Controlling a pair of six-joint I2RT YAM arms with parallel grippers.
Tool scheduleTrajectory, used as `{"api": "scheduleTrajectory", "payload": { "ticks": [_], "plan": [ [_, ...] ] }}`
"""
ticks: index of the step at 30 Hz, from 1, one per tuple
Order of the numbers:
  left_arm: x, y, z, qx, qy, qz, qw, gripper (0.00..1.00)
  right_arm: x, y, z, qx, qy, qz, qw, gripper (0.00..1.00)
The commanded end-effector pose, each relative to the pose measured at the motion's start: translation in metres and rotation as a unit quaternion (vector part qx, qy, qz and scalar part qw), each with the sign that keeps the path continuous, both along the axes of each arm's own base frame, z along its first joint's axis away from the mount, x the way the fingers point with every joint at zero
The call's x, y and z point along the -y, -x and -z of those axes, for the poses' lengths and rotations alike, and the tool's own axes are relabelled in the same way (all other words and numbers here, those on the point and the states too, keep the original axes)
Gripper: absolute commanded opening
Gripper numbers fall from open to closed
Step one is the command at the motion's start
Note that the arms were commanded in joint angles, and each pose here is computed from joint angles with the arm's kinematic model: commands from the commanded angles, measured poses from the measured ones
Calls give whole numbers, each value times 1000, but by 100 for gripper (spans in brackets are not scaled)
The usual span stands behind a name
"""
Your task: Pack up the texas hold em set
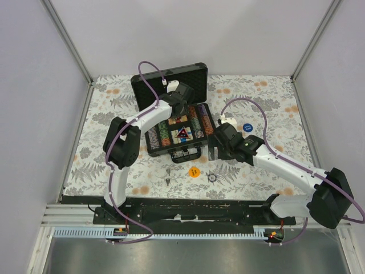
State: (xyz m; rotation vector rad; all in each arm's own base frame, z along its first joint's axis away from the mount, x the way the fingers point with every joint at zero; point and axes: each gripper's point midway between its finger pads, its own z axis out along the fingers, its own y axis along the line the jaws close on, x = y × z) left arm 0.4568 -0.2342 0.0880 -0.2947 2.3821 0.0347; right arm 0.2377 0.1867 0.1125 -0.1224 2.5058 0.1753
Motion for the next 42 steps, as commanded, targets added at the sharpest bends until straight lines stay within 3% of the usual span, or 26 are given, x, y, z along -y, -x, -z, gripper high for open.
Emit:
{"api": "scheduleTrajectory", "payload": {
  "ticks": [1, 11, 19, 24, 28, 35, 42],
  "plan": [
    [-4, -17, -8, 23, -6, -13, 1000, 52, 6, -4, -7, 17, -1, 16, 1000, 98],
    [0, -14, -31, 35, 11, 3, 999, 77, 2, -4, -10, 15, -9, 8, 1000, 98],
    [-4, 6, -77, 59, 38, 27, 997, 82, -20, 4, -2, -17, -35, -39, 999, 96],
    [-23, 42, -93, 61, 51, 30, 996, 82, -49, 16, 12, -41, -44, -89, 994, 96],
    [-45, 82, -98, 59, 61, 30, 996, 82, -71, 24, 28, -54, -10, -123, 991, 95],
    [-91, 149, -98, 67, 66, 23, 995, 82, -94, 32, 54, -71, 39, -145, 986, 95],
    [-120, 193, -105, 90, 86, 12, 992, 82, -107, 35, 79, -93, 76, -146, 982, 88]
  ]
}}
